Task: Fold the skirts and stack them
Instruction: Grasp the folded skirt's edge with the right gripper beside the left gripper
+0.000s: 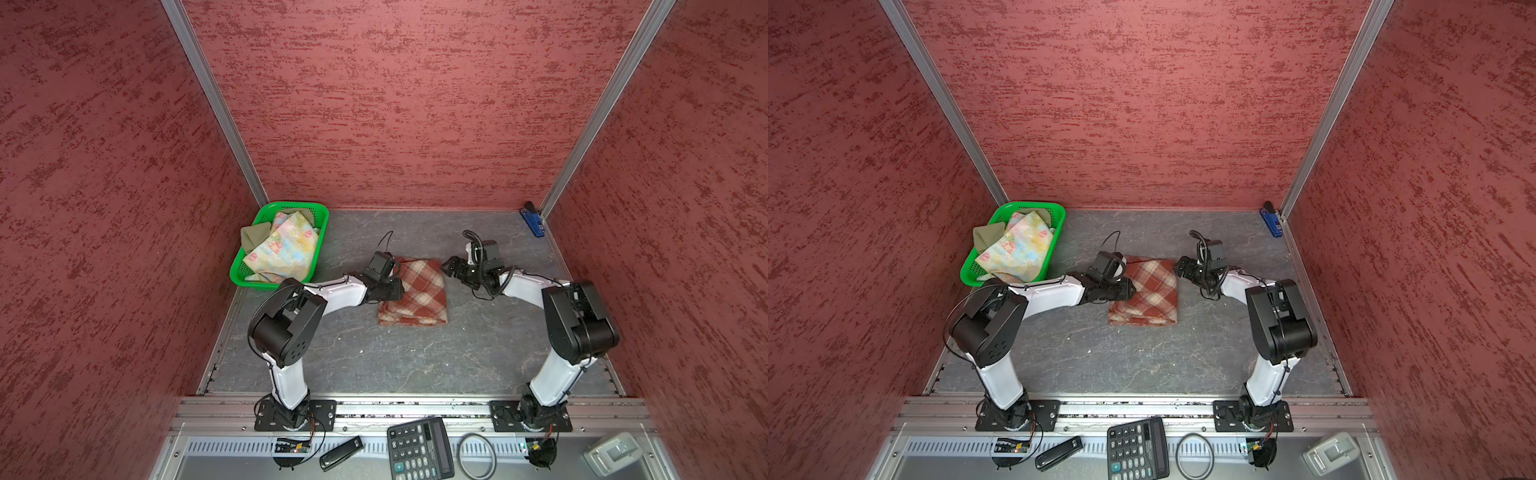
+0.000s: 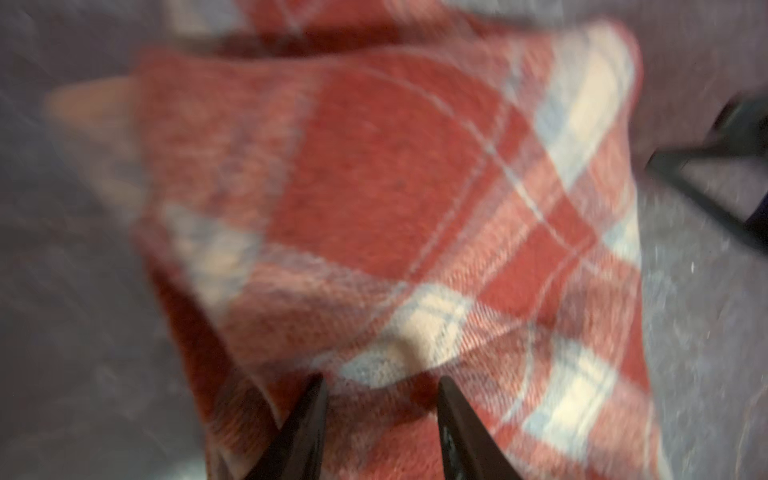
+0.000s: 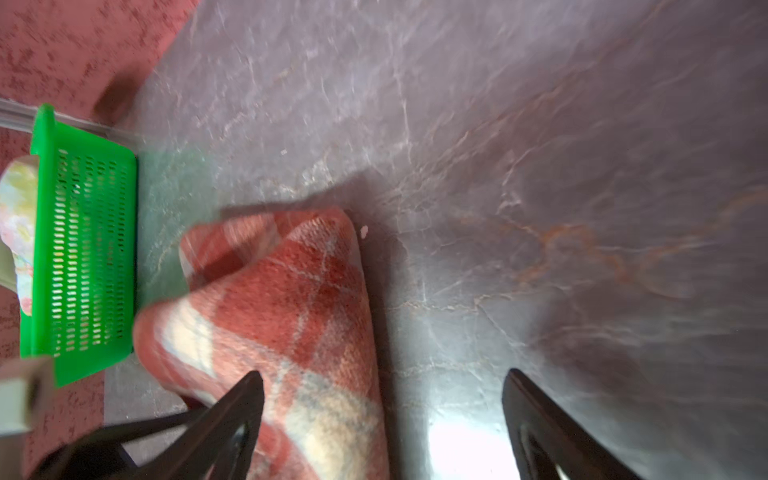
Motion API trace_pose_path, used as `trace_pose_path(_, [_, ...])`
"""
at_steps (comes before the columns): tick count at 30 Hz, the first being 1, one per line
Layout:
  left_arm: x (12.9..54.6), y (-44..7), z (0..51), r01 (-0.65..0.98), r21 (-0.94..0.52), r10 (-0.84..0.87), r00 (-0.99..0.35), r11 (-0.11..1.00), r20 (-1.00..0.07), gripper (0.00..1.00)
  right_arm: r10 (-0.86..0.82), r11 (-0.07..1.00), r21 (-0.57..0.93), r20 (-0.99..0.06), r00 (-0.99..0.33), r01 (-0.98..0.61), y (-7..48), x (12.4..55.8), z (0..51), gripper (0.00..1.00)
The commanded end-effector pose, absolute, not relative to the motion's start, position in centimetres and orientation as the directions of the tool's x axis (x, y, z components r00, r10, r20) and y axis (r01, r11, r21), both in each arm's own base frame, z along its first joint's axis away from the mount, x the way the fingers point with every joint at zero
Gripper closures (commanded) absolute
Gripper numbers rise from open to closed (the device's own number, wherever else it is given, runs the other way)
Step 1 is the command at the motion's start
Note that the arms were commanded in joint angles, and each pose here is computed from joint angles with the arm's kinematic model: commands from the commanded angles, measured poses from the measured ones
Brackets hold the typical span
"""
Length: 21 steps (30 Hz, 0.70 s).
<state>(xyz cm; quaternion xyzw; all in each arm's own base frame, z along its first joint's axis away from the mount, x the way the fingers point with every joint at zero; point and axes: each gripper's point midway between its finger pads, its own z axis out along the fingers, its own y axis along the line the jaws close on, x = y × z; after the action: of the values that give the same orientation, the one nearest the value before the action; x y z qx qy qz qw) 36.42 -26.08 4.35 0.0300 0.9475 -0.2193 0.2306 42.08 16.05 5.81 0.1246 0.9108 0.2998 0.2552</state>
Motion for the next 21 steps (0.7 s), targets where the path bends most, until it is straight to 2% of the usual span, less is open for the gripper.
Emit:
trace_pose_path(1, [36.6, -24.4, 1.5, 0.093, -0.371, -0.063, -0.920, 0.924, -0.386, 0.56, 0.354, 0.751, 0.661, -0.414, -0.839, -0.010, 17.6, 43.4, 6.3, 0.09])
trace_pose_path(16, [37.2, -24.3, -0.9, 0.081, -0.421, -0.078, -0.935, 0.903, -0.345, 0.62, 0.345, 0.632, 0.774, -0.339, -0.875, -0.051, 22.4, 45.0, 2.4, 0.20])
trace_pose_path(18, [37.3, -24.3, -0.8, 0.081, -0.429, -0.080, -0.936, 0.900, -0.344, 0.62, 0.361, 0.602, 0.797, -0.327, -0.873, -0.050, 22.8, 45.3, 2.3, 0.23])
trace_pose_path(21, [37.3, -24.1, -0.9, 0.075, -0.434, -0.086, -0.937, 0.898, -0.340, 0.63, 0.379, 0.575, 0.814, -0.347, -0.858, -0.075, 23.2, 45.8, 2.9, 0.40])
